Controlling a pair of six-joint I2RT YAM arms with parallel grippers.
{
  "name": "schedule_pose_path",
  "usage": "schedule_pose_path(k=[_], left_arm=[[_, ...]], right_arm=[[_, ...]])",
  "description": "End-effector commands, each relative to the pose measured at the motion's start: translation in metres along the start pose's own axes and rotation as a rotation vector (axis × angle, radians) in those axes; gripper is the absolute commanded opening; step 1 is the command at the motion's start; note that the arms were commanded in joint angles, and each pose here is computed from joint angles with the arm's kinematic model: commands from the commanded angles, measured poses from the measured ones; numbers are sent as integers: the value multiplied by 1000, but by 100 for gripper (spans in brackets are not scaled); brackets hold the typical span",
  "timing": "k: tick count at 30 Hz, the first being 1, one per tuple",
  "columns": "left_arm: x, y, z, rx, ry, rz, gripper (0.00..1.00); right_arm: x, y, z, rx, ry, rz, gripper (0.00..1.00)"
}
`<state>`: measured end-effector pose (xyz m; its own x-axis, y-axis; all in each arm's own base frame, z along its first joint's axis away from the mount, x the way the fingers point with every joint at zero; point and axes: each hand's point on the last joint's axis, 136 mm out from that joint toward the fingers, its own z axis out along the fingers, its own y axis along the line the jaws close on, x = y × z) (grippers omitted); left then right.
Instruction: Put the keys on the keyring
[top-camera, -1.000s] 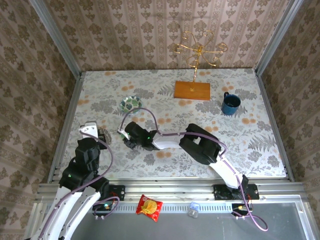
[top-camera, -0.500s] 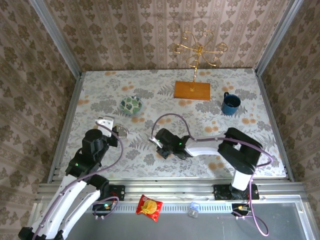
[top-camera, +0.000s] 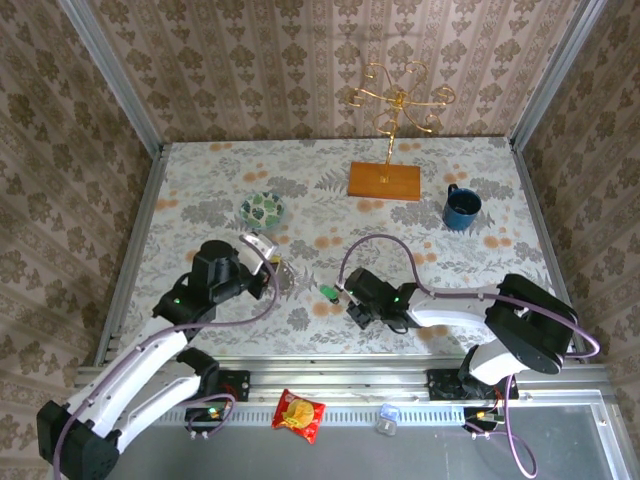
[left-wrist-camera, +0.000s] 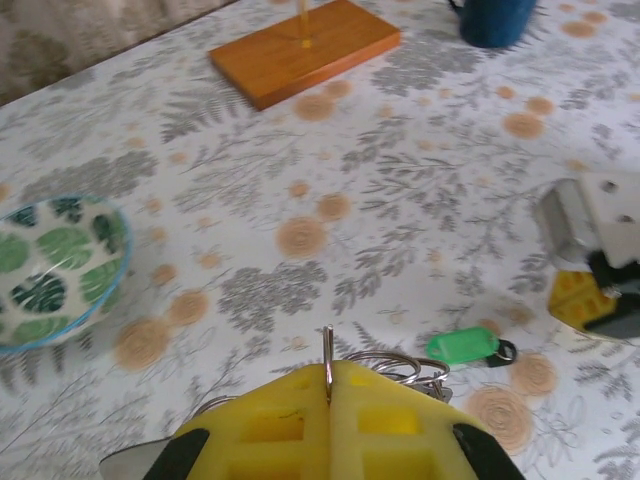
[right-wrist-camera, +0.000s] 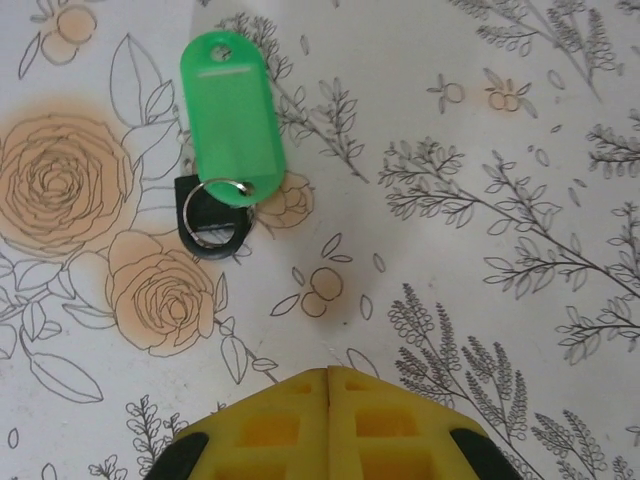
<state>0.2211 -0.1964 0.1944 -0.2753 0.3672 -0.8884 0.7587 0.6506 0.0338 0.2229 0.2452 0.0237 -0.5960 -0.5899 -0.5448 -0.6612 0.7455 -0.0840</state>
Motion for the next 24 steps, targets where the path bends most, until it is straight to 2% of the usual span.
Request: schedule_pose_path(k=[1, 4, 9, 12, 16, 20, 24], left_arm=[[-34, -18, 0, 96, -100, 112, 0], [-35, -27, 7, 147, -100, 145, 0], [-34, -39, 14, 206, -86, 177, 0], [-34, -49, 16, 253, -94, 196, 0], [-33, -57, 14, 281, -99, 208, 0], [-32, -40, 11, 176, -84, 203, 0], [-29, -16, 5, 27, -62, 163, 0]], right_arm=[[-1, -9, -10, 24, -5, 65, 16], [-11, -10, -27, -4, -50, 146, 30], [-13, -23, -61, 10, -94, 420, 45], [2, -35, -68, 44, -32, 629, 45], [-1, -24, -62, -44, 52, 751, 43], [-20, -4, -49, -137, 164, 840, 41], [-33, 18, -30, -172, 260, 829, 38]])
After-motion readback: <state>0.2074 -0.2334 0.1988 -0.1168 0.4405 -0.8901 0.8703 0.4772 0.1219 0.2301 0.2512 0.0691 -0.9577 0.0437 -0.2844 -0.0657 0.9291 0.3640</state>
